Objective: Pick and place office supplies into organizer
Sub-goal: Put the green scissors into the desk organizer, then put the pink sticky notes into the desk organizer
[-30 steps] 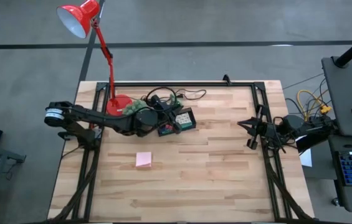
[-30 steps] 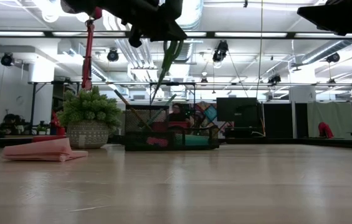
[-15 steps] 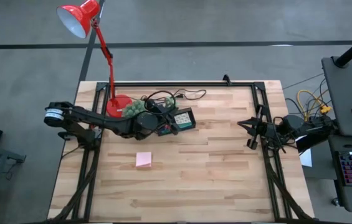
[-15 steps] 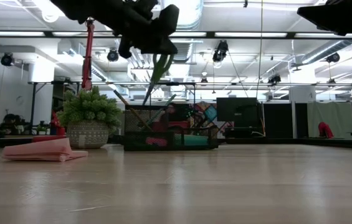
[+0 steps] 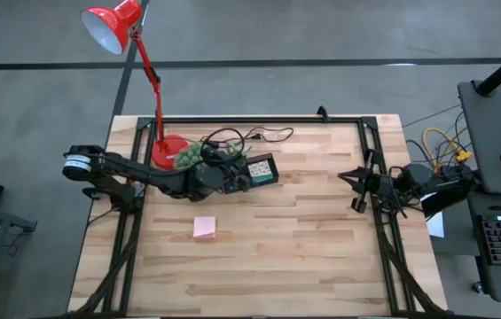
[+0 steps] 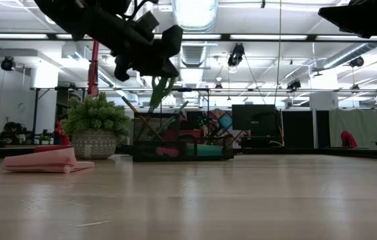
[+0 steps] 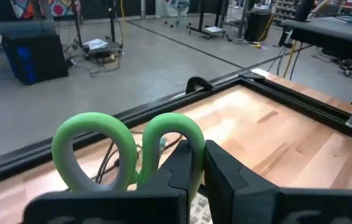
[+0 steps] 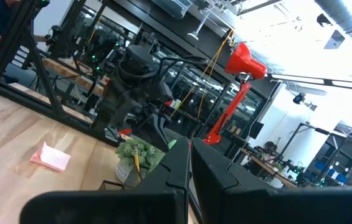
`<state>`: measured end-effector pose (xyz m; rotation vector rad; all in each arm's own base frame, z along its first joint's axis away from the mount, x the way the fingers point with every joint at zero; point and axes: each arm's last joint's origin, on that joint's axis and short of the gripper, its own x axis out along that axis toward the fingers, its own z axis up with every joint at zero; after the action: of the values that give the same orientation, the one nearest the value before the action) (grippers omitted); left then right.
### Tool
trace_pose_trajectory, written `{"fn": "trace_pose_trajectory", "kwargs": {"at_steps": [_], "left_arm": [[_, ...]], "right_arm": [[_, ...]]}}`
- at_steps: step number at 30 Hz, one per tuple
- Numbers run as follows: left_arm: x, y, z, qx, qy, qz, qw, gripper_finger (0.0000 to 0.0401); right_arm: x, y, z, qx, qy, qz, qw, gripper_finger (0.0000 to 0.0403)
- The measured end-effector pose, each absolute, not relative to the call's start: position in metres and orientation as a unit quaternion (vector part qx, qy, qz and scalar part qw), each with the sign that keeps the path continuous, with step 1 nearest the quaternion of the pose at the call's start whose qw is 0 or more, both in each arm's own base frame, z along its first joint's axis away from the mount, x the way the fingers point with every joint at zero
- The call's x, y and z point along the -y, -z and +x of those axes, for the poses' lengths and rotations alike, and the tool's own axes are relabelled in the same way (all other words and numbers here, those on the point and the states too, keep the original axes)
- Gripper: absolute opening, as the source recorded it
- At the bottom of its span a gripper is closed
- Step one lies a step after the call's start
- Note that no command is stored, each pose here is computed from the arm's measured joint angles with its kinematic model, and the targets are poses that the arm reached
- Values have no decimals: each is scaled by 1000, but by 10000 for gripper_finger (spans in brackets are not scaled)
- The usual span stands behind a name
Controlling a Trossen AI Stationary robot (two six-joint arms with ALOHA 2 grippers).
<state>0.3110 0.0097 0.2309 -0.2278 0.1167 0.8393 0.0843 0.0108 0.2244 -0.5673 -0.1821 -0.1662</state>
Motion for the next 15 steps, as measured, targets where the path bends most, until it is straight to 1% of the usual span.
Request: {"fn": "trace_pose_trajectory", "kwargs": {"at_steps": [4,6,15], "left_arm": [[-11,-225,308,-56,-410,-120,902,5],[-12,-225,308,-53,-412,-125,901,15],[-15,-221,307,-59,-418,-129,897,105]], "right_arm": [[-11,-224,84,90,82,-279,952,9],[-11,-224,84,90,82,-279,953,9],[-11,-224,84,90,82,-279,953,9]]}}
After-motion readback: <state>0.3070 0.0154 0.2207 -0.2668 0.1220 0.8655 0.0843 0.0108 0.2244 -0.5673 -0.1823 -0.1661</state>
